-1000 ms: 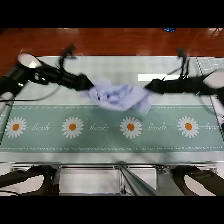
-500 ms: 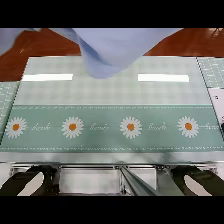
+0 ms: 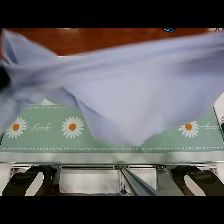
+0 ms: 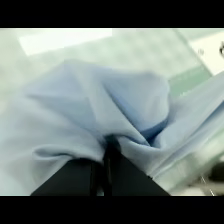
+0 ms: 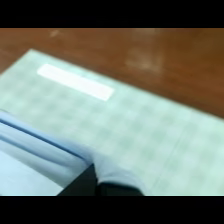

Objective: Fold the shirts.

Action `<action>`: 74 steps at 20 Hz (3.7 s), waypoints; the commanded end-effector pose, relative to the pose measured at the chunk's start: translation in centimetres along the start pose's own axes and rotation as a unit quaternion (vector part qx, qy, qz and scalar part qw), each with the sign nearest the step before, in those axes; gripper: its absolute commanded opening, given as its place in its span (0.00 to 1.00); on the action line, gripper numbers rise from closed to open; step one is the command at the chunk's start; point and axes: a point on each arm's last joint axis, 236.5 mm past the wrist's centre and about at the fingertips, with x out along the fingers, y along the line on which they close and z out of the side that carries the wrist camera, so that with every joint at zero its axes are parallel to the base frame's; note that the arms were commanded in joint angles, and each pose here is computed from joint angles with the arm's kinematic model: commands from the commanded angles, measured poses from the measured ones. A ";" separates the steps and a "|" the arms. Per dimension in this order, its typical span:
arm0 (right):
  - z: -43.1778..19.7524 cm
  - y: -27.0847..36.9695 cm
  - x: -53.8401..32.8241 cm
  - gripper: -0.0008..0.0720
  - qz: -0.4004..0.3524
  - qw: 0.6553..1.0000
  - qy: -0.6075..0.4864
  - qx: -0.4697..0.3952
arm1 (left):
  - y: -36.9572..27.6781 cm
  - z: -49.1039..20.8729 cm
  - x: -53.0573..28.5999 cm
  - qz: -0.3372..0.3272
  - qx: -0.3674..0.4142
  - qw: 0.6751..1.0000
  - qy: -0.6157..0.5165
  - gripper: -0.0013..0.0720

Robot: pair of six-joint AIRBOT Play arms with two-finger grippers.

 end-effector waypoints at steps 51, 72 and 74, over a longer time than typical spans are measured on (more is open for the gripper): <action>-38.7 -12.5 19.0 0.57 -0.032 0.835 0.323 0.444 | 16.2 -25.5 26.2 -0.073 -0.388 0.891 0.227 0.57; -35.9 -0.8 26.7 0.04 0.133 0.829 0.353 0.412 | 15.5 -22.1 24.9 -0.126 -0.363 0.896 0.224 0.05; -29.0 -2.5 26.7 0.04 0.148 0.869 0.302 0.363 | 15.9 -17.3 23.3 -0.159 -0.352 0.904 0.182 0.05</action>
